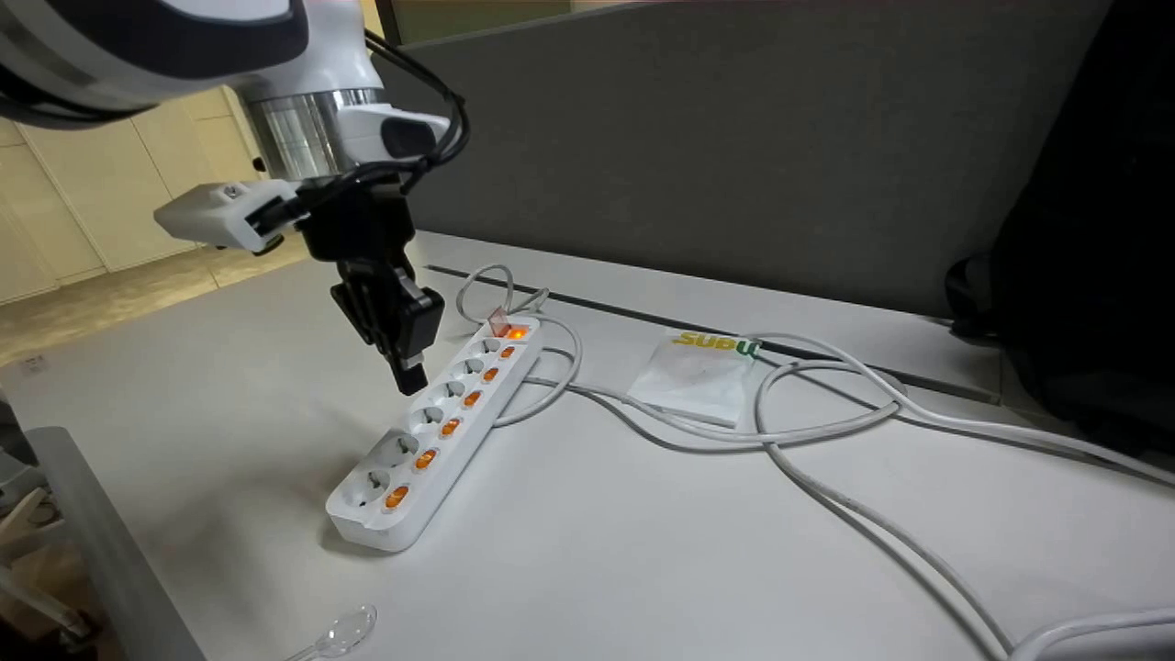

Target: Turn off the third last switch to the left then turn it on again

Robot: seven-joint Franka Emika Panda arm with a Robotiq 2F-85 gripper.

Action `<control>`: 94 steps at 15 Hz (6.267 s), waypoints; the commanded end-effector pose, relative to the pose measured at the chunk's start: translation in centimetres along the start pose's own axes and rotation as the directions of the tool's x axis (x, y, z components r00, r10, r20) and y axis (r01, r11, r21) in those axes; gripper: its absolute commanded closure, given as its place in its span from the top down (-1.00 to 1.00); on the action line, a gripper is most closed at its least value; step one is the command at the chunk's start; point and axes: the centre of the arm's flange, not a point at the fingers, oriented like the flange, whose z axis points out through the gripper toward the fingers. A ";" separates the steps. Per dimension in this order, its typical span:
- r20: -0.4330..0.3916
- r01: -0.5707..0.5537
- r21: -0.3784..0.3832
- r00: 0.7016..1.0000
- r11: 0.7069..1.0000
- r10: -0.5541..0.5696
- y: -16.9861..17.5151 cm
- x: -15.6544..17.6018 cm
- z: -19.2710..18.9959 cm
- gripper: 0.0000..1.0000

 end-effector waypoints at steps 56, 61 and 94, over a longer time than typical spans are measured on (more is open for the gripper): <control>-0.063 0.041 0.124 0.997 0.991 -0.033 -0.9 2.3 7.6 -1.00; -0.081 0.039 0.097 0.996 0.994 -0.031 -1.1 2.0 6.2 -1.00; -0.020 0.005 -0.075 1.000 0.997 -0.006 -1.3 1.2 3.4 -1.00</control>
